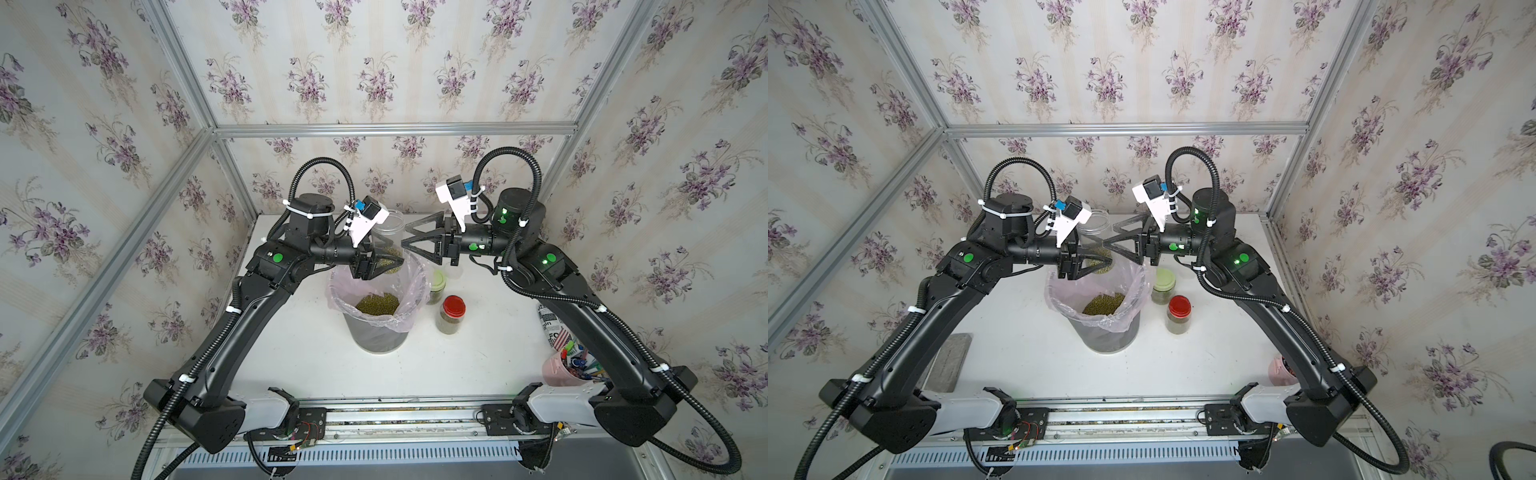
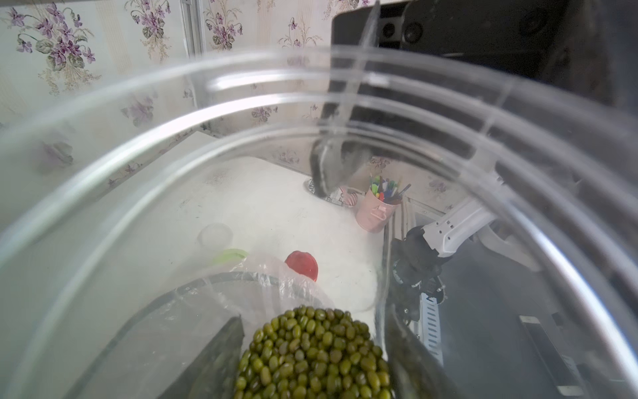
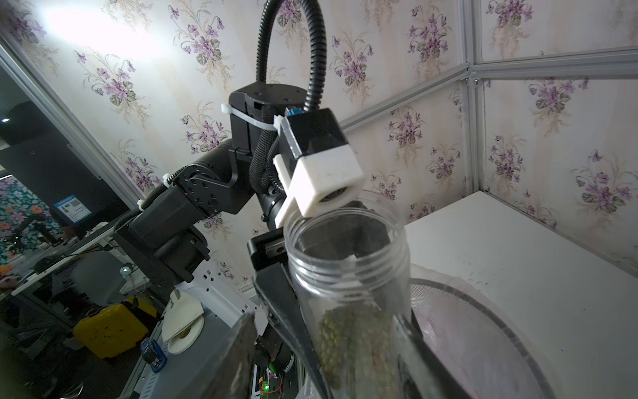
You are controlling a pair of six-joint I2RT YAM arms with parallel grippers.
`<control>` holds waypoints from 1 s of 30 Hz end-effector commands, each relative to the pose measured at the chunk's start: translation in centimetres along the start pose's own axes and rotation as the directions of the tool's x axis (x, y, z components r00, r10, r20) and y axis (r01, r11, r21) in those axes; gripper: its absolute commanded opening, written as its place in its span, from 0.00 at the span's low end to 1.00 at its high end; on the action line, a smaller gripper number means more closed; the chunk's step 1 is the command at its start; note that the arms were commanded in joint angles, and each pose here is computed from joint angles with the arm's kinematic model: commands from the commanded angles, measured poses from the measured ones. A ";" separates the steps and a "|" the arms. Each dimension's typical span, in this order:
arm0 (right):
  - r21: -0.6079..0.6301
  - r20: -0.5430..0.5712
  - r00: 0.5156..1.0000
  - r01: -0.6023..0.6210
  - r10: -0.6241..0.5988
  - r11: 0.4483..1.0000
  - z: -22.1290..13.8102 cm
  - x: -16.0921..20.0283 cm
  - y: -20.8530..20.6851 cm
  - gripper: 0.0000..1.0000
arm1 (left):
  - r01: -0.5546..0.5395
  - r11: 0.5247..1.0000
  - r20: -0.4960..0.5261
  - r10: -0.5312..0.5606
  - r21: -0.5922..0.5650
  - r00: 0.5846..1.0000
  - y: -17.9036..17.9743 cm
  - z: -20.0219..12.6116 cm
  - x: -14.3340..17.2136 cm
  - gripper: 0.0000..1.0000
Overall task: Empty moldy mung beans from jars
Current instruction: Pour the moldy mung beans from the jar into the trash bin.
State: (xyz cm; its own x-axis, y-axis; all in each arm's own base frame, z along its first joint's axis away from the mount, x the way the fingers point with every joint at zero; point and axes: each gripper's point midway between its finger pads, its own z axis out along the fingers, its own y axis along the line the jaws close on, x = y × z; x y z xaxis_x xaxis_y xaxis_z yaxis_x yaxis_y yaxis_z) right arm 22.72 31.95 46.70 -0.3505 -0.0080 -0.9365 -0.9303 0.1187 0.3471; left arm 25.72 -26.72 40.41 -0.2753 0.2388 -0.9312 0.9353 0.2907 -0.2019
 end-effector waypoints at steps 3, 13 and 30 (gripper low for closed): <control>-0.063 0.005 0.999 0.042 -0.042 0.997 1.2 -0.7 0.8 0.60 | -0.015 0.998 0.014 0.014 0.060 1.000 -1.2 0.2 -0.5 0.25; -0.114 -0.034 0.999 0.025 -0.029 0.993 3.4 0.1 0.7 0.60 | -0.018 0.997 0.011 0.017 0.076 1.000 -1.6 0.6 -0.4 0.25; -0.171 -0.069 0.998 0.002 -0.014 0.985 4.9 1.5 1.4 0.53 | -0.024 0.997 0.015 0.023 0.074 1.000 -1.5 0.6 -0.9 0.30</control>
State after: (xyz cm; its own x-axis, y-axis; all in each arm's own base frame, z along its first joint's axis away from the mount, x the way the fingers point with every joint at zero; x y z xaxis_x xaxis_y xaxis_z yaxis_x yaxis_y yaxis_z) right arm 22.95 36.85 45.45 -0.3376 -0.0573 -0.9395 -0.9413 0.0261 0.3366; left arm 24.14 -27.74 40.01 -0.3242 0.2570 -0.9104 0.9373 0.2174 -0.2724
